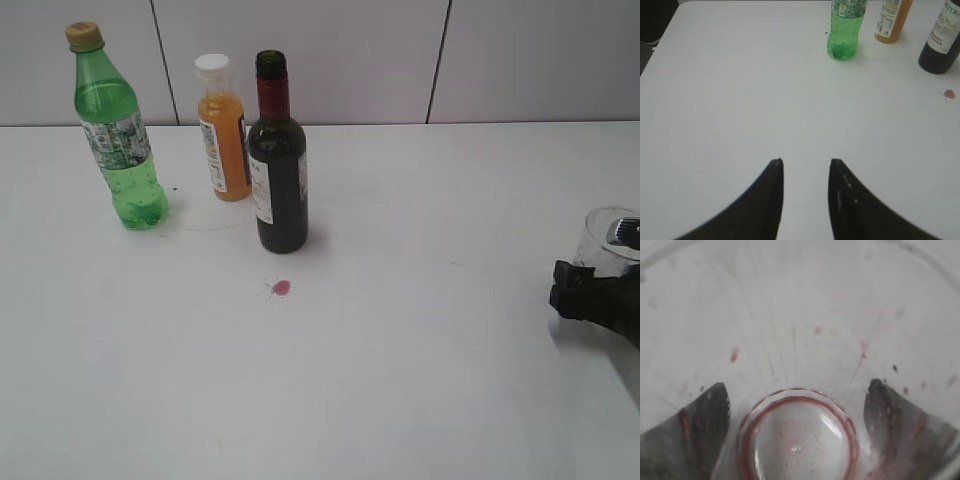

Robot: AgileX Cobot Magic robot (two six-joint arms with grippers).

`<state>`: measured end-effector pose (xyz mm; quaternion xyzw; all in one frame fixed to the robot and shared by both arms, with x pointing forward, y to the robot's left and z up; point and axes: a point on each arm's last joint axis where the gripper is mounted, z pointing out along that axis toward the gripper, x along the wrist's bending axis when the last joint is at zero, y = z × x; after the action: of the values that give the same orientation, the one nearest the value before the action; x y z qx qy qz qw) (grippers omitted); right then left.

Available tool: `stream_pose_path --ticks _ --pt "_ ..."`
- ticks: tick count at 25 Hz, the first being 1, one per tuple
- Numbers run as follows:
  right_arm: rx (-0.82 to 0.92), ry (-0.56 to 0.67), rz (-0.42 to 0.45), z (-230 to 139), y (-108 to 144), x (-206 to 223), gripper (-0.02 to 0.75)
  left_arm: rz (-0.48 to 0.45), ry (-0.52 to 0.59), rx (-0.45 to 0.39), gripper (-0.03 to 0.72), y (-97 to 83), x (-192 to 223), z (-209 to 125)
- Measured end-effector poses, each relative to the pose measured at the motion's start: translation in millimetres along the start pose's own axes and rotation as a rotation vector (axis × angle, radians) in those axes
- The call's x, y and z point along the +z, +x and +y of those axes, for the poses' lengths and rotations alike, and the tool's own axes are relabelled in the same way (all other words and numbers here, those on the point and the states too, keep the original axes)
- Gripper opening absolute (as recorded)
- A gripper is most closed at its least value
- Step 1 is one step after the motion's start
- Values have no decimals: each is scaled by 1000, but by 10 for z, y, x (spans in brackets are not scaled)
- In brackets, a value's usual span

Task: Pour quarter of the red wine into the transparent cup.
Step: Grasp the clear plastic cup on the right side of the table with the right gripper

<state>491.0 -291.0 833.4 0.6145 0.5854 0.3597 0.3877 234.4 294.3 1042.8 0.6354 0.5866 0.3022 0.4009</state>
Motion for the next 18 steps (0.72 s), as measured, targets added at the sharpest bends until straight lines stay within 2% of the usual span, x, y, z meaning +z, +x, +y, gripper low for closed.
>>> stream_pose_path --ticks 5,11,18 --pt "2 -2 -3 7 -1 11 663 0 0 0 239 0 0 0" --pt "3 0 -5 6 -3 11 568 0 0 0 239 0 0 0" --pt "-6 0 12 -5 5 -47 561 0 0 0 239 0 0 0"
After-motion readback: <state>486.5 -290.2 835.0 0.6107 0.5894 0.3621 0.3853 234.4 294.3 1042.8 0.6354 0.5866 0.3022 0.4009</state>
